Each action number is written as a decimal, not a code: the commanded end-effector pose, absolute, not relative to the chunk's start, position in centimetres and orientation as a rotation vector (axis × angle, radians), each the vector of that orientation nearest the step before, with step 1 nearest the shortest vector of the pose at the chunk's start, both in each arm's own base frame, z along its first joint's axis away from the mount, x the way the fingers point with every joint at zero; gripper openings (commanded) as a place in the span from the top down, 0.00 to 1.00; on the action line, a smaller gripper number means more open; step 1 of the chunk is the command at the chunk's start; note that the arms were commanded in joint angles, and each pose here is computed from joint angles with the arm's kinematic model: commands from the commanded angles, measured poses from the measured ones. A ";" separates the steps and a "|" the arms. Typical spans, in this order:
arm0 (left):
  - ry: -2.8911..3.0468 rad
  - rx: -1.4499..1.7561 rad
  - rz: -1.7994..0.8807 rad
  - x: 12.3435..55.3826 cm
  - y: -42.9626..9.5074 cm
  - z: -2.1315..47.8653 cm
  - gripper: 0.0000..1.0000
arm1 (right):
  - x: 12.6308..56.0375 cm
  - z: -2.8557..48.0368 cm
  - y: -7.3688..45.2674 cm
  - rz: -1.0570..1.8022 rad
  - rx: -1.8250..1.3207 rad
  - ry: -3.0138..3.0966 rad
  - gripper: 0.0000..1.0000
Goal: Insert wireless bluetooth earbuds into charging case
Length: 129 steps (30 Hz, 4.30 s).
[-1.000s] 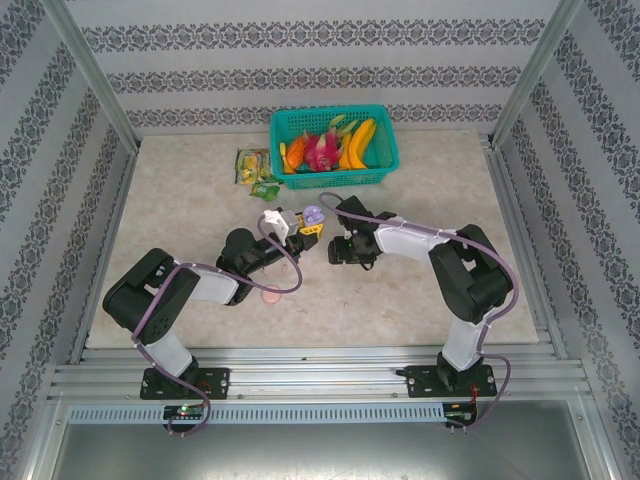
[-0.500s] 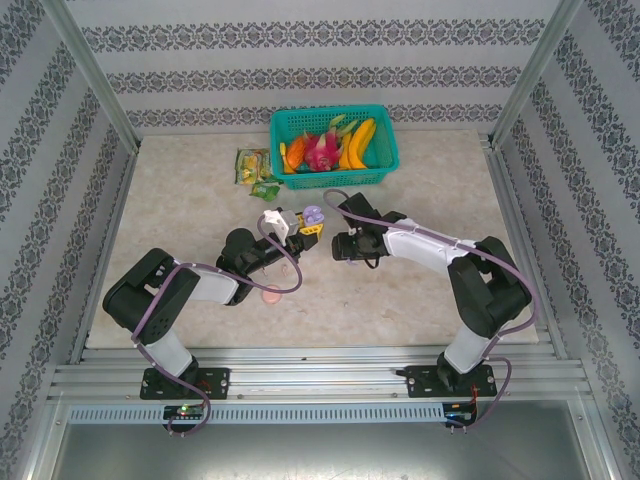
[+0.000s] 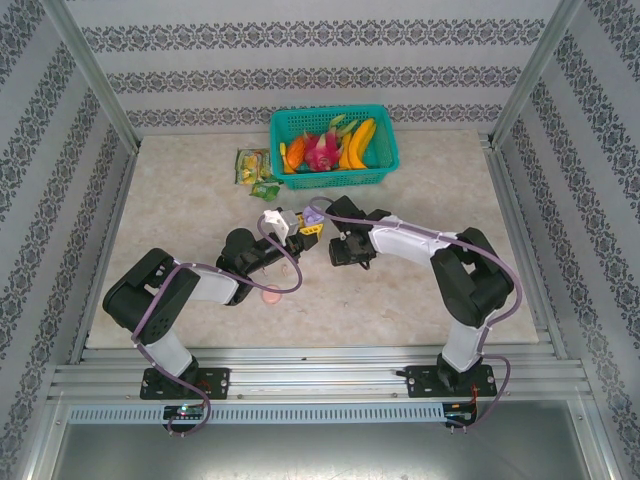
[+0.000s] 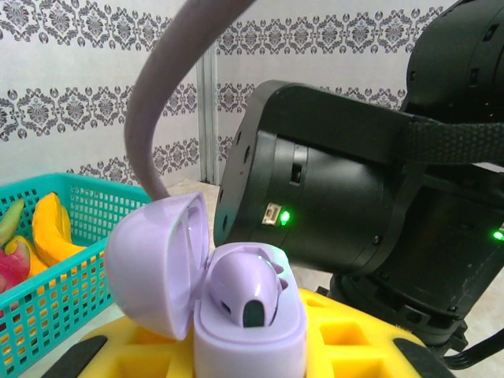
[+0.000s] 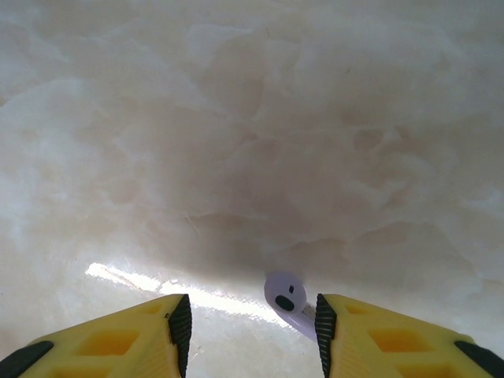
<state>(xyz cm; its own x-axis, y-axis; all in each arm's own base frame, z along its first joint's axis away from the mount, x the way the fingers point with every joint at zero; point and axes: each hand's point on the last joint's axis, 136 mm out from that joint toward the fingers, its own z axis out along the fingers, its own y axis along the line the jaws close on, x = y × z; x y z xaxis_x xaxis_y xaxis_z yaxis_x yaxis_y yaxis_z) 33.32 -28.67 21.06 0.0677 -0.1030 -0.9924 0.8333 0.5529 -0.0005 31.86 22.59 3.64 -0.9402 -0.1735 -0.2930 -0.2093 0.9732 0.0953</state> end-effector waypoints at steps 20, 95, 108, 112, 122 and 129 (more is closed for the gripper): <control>1.233 0.691 -0.803 32.9 -28.7 23.5 1.00 | 32.8 1.3 21.7 0.045 -0.311 2.883 0.63; 1.237 0.679 -0.817 32.7 -28.6 23.7 1.00 | 33.2 6.6 20.1 0.388 -0.026 2.714 0.84; 1.212 0.723 -0.855 31.5 -28.9 25.1 1.00 | 33.7 20.1 20.1 0.738 0.022 2.306 0.83; 1.198 0.729 -0.879 31.2 -29.0 25.8 1.00 | 33.2 24.8 20.2 0.836 -0.007 2.150 0.82; 1.138 0.731 -0.953 31.1 -29.9 28.3 1.00 | 30.9 35.3 21.0 1.035 -0.152 1.743 0.82; 1.100 0.730 -0.981 31.3 -30.6 29.7 1.00 | 30.0 37.9 21.9 1.141 -0.224 1.548 0.82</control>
<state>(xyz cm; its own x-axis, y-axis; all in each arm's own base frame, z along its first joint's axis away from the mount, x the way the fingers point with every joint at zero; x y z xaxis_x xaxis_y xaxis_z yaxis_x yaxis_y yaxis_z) 32.19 -29.69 27.66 0.1143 -0.2250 -0.9676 0.8894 0.4571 -0.0012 30.58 21.47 35.61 -0.4079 0.3771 -0.8315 -0.5867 0.5896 0.5551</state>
